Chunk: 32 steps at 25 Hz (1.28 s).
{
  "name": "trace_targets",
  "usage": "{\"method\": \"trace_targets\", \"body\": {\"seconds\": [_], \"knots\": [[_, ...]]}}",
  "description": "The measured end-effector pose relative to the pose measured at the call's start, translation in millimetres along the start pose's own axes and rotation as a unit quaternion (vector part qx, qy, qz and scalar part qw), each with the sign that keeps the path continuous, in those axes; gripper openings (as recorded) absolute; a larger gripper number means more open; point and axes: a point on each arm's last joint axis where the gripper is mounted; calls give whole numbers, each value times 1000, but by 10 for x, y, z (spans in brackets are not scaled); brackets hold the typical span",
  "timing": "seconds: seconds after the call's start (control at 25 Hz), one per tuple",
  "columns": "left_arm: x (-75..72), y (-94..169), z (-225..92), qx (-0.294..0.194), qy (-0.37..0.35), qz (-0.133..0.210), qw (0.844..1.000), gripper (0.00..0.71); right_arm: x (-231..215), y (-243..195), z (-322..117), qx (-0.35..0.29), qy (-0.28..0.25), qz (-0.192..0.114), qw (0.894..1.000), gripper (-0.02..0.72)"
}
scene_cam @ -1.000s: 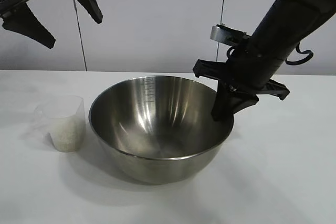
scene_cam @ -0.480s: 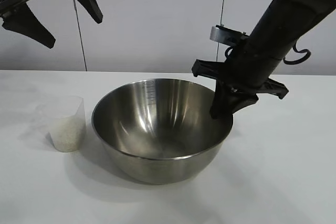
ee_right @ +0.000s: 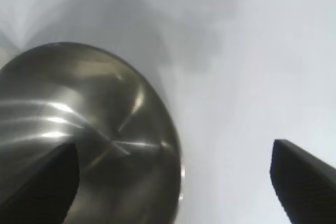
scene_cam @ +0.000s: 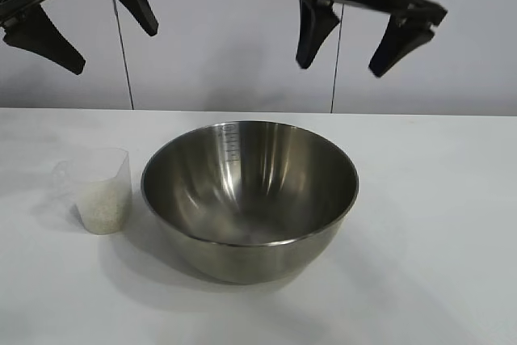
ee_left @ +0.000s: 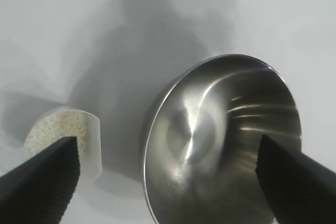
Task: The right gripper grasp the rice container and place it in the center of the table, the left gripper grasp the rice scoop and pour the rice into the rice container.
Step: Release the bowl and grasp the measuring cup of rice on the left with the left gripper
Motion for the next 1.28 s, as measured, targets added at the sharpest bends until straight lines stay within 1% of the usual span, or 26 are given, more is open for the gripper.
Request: {"method": "trace_targets", "body": {"seconds": [0.12, 0.16, 0.2, 0.28, 0.32, 0.36, 0.44, 0.52, 0.6, 0.64, 0.68, 0.84, 0.92, 1.0, 1.08, 1.12, 1.2, 1.28], "knots": [[0, 0, 0, 0, 0, 0, 1000, 657, -782, 84, -7, -6, -67, -55, 996, 694], [1, 0, 4, -2, 0, 0, 1000, 657, -1040, 129, -37, -8, -93, -68, 993, 692], [2, 0, 10, -5, 0, 1, 1000, 657, -1234, 182, -70, -12, -117, -73, 990, 680], [4, 0, 20, -11, 0, 2, 1000, 657, -1556, 324, -151, -25, -162, -64, 984, 653], [4, 0, 20, -11, 0, 2, 1000, 657, -1625, 412, -175, -37, -176, -48, 982, 645], [3, 0, 17, -9, 0, 2, 1000, 657, -1636, 509, -187, -50, -183, -29, 981, 640], [-1, 0, -6, 3, 0, -1, 1000, 657, -1627, 716, -209, -77, -189, -2, 979, 638], [-3, 0, -16, 9, 0, -2, 1000, 657, -1569, 950, -236, -105, -189, 12, 976, 637], [-4, 0, -21, 11, 0, -2, 1000, 657, -1478, 1177, -304, -127, -183, 21, 975, 633], [-4, 0, -21, 11, 0, -2, 1000, 657, -1416, 1270, -358, -134, -180, 30, 974, 631], [-4, 0, -21, 11, 0, -2, 1000, 657, -1361, 1311, -419, -134, -176, 42, 974, 631], [-5, 0, -25, 14, -2, -3, 1000, 657, -1062, 1473, -779, -133, -151, 104, 974, 628], [-5, 0, -28, 16, -9, -3, 1000, 657, -868, 1600, -980, -150, -124, 123, 973, 628], [-5, 0, -28, 16, -19, -3, 1000, 657, -625, 1728, -1153, -180, -65, 132, 973, 627], [-5, 0, -29, 16, -27, -3, 1000, 657, -383, 1908, -1339, -210, -7, 139, 968, 625], [-6, 1, -30, 16, -31, -4, 999, 657, -269, 2009, -1454, -223, 15, 143, 964, 624], [-6, 1, -30, 16, -38, -4, 999, 657, -118, 2208, -1709, -243, 34, 144, 959, 622], [-6, 1, -30, 16, -41, -4, 999, 657, -65, 2338, -1982, -246, 29, 131, 960, 622]]}}
Point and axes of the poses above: a point on each arm's last joint axis where the gripper is mounted, y pointing back along that axis away from the gripper, x along the wrist's bending axis when the last joint is at zero, z = x × y, and after that the axes turned 10 degrees about -y, right-handed
